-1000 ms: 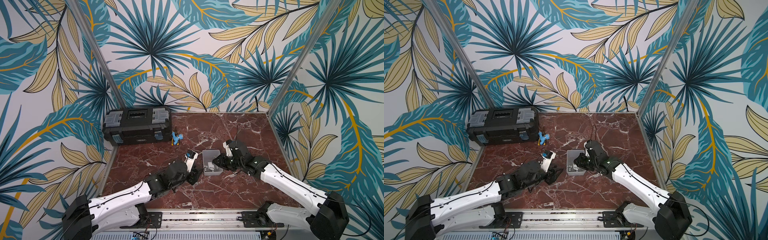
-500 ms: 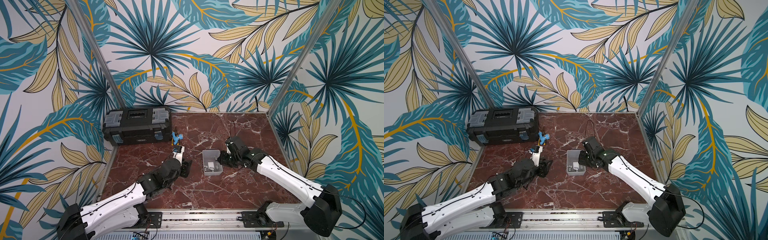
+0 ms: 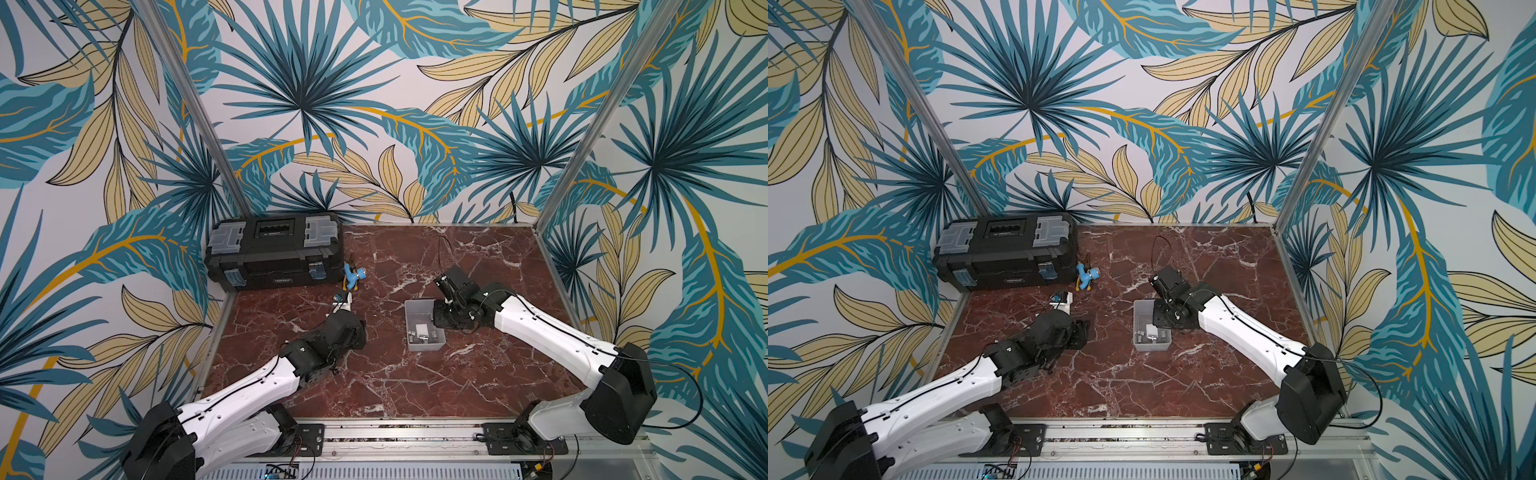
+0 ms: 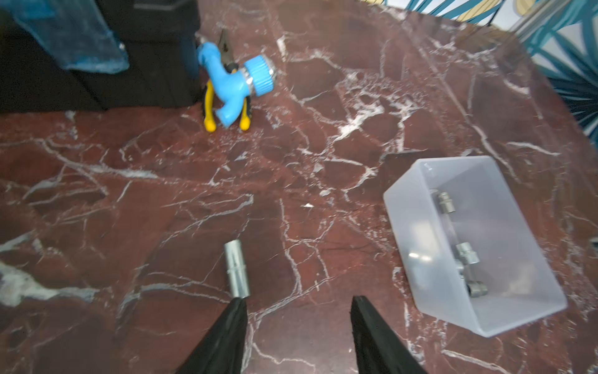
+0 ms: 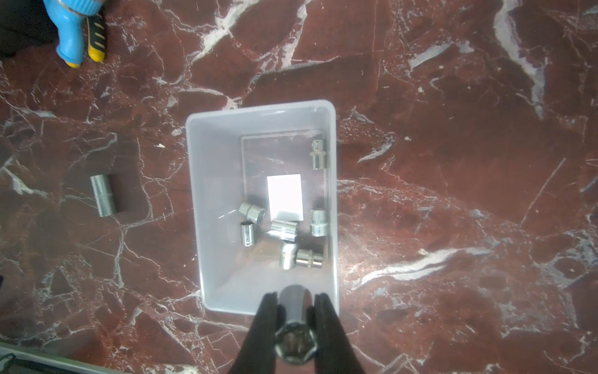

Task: Put the socket on the desktop into the storage box
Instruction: Place the socket head in the storage box.

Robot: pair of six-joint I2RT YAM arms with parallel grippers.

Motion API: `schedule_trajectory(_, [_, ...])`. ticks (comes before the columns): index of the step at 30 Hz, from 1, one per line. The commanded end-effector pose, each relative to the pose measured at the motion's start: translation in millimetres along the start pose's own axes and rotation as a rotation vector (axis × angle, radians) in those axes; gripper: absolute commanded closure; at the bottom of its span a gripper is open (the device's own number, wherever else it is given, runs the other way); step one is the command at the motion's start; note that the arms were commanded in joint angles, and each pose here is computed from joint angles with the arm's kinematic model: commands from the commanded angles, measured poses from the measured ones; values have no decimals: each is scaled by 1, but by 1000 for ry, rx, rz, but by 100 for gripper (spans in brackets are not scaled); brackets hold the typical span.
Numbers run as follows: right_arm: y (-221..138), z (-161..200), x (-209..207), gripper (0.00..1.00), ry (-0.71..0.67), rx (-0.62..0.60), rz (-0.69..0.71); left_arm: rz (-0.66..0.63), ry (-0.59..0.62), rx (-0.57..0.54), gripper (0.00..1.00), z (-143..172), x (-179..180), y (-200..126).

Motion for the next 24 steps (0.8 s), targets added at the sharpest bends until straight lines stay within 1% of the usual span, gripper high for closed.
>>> schedule_trajectory(1, [4, 4, 3, 100, -48, 44, 41, -33, -41, 9, 42, -7, 4, -1])
schedule_trajectory(4, [11, 3, 12, 100, -74, 63, 46, -24, -49, 22, 40, -7, 3, 2])
schedule_trajectory(13, [27, -4, 35, 100, -120, 100, 40, -35, -59, 83, 41, -1, 4, 15])
schedule_trajectory(24, [46, 9, 46, 100, -141, 157, 47, -43, -69, 103, 41, 0, 8, 22])
Point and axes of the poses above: each gripper's point midway between its finger pads, its own y axis out along the fingers, its own x axis along the line the jaws close on, z = x × y, the point moved 7 cm from there along -y, back along the fingers, and after that the axes turned 12 degrees about -y, right-handed, at the moved point
